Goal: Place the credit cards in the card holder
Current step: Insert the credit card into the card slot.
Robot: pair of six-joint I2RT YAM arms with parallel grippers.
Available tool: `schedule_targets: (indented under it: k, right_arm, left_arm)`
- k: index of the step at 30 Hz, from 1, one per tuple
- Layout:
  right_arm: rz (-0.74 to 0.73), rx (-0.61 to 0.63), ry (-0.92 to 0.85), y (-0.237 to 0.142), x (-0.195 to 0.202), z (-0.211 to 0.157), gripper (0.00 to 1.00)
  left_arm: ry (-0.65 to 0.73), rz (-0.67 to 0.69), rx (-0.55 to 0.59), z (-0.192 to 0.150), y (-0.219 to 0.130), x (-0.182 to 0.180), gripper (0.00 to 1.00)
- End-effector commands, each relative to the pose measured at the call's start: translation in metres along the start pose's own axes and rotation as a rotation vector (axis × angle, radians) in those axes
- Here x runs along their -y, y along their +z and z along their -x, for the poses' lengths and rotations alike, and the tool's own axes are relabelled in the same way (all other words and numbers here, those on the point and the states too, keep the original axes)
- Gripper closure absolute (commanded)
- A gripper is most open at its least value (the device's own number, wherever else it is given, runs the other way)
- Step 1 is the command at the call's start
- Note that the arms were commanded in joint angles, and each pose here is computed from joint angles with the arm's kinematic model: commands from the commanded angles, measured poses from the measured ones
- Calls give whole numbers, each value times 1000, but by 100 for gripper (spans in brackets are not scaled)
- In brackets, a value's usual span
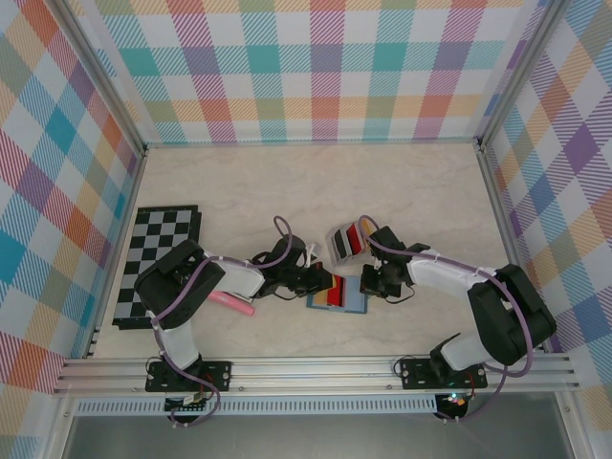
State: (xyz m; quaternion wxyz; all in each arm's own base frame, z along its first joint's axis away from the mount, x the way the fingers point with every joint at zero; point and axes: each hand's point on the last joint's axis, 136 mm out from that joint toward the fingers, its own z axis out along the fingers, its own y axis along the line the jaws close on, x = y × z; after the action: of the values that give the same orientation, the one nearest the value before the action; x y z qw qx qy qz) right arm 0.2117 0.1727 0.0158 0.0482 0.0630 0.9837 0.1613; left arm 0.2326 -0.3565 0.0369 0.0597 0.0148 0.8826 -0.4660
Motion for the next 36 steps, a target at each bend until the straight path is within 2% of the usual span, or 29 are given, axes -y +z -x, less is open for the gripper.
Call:
schedule_targets:
  k: [1, 10, 16, 26, 33, 36]
  right_arm:
    - [11, -36, 8, 14, 1, -9, 86]
    - [12, -31, 29, 13, 1, -8, 85]
    - [-34, -40, 43, 14, 9, -9, 85]
    - [-23, -39, 39, 14, 5, -8, 85]
    - [-25, -55, 43, 18, 7, -10, 87]
    - [-19, -62, 45, 20, 6, -11, 87]
  left_arm:
    - [-1, 25, -21, -8, 12, -2, 100]
    - [15, 65, -20, -12, 24, 2, 96]
    - [21, 181, -8, -14, 12, -14, 81]
    - [33, 222, -23, -17, 5, -15, 83]
    - [43, 225, -16, -15, 1, -11, 75]
    - [45, 223, -18, -14, 2, -10, 75]
